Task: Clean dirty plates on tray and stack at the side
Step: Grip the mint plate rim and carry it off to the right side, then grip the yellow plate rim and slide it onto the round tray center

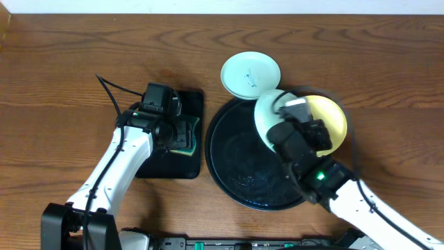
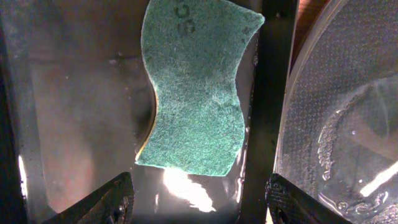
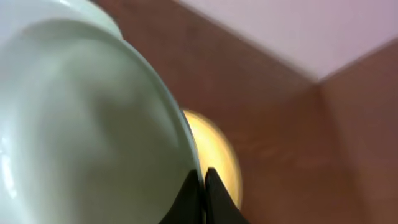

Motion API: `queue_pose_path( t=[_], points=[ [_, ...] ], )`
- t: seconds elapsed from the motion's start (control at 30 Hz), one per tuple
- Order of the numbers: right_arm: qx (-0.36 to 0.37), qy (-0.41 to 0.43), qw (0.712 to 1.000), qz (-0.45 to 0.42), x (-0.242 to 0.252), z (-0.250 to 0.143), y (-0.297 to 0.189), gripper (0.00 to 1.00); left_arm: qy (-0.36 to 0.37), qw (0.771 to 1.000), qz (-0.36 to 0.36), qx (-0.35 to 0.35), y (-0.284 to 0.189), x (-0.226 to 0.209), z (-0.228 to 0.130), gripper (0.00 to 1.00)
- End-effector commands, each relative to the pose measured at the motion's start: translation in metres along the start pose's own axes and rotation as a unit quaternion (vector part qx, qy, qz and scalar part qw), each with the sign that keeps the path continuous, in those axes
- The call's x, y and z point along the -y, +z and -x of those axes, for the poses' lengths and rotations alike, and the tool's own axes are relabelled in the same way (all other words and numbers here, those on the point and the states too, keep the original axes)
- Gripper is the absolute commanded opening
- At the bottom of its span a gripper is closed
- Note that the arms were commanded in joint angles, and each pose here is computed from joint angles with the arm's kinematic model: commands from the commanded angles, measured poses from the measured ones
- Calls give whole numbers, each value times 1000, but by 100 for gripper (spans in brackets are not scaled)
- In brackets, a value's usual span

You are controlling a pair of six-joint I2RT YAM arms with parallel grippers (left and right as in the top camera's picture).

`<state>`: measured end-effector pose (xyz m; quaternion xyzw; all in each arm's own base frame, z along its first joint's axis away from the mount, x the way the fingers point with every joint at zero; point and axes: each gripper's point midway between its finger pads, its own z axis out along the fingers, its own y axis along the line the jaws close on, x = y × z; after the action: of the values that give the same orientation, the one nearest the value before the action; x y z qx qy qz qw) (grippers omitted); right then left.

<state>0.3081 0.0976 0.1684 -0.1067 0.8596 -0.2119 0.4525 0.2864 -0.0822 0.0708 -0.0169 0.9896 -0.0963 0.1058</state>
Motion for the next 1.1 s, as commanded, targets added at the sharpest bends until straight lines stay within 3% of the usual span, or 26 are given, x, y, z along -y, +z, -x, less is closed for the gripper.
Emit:
queue_pose_path(
  t=[0.0,0.2,0.4,0.53,0.73,1.07],
  points=[
    [-66,184,977,89,-17,-15,12,1,-2,1000,1,-3,1,-2,-2,69],
    [-88,302,938,144,-6,-8,35,1,-2,1000,1,-3,1,-2,-2,69],
    [-115,425,892,104,50,-26,65,1,-2,1000,1,-3,1,-2,-2,69],
    [-148,534,830,66,102,-58,80,1,-2,1000,1,-3,1,-2,-2,69],
    [-187,617,764,-18,168,-120,78,1,-2,1000,1,-3,1,-2,-2,69],
    [-221,697,673,-112,215,-208,65,1,-2,1000,1,-3,1,-2,-2,69]
  ],
)
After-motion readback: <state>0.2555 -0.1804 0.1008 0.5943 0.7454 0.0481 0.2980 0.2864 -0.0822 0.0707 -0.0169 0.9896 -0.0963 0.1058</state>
